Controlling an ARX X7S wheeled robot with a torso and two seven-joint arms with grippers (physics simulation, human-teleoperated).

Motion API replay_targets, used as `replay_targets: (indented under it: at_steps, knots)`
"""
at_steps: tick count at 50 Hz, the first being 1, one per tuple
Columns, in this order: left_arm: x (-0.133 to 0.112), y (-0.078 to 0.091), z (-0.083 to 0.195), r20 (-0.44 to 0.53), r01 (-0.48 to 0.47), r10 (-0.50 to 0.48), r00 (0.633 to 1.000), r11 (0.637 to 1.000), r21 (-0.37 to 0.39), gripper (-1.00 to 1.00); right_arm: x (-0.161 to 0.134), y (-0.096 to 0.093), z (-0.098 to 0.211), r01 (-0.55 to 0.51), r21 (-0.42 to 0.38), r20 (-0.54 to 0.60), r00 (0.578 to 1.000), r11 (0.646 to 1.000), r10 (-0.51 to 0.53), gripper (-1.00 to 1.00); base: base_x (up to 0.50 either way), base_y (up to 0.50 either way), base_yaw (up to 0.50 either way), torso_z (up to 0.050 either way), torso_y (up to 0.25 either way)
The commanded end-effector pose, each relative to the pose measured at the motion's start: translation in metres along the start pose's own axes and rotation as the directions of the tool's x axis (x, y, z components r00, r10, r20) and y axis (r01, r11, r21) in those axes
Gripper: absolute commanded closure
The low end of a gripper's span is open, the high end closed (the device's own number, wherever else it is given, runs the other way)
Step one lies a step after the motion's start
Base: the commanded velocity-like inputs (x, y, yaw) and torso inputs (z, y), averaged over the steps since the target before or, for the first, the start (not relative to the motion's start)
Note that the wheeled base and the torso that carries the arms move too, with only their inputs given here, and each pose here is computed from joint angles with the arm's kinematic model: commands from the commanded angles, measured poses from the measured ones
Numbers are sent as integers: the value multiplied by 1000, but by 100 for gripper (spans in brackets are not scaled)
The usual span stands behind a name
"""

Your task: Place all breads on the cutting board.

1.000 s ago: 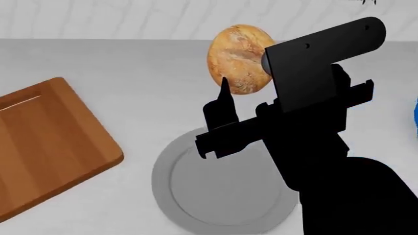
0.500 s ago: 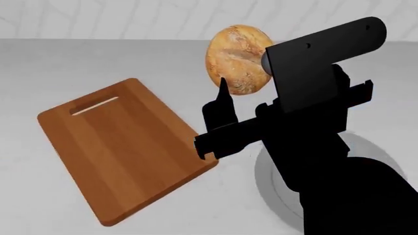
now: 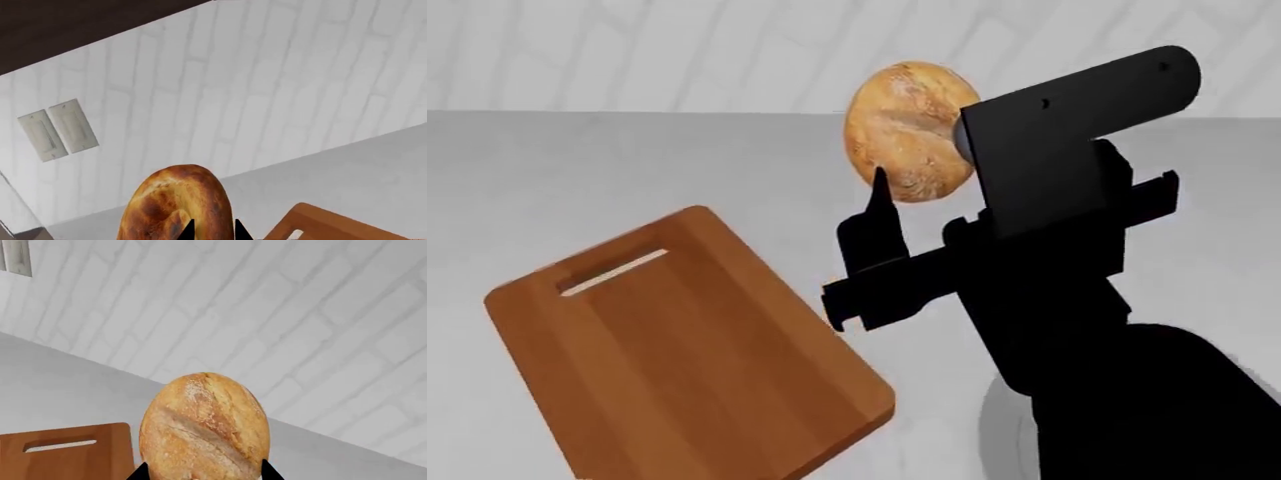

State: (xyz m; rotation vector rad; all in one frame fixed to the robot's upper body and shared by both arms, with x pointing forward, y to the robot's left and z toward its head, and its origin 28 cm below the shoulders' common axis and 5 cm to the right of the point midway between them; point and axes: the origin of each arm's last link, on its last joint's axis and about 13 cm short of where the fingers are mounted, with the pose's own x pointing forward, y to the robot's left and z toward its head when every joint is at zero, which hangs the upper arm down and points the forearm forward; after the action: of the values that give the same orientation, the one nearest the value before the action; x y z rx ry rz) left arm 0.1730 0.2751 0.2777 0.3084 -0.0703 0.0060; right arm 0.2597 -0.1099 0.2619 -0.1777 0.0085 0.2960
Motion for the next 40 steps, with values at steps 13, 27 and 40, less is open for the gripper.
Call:
replay_targets:
  at_steps: [13,27,40]
  knots:
    - [4,-1,-4,-12,3,-3,1000,1000,-7,100,13,19,-15,-76,-68,-100,993,995,69,100,153,0,0,0,2]
    - [31,-28,-10,-49,130,-130,990,992,-4,100,11,18,-13,-91,-58,-92,992,994,85,100,0,0,0,0,0]
    - [51,-53,-22,-87,231,-232,969,973,-18,100,6,17,-14,-96,-56,-85,992,994,91,100,0,0,0,0,0]
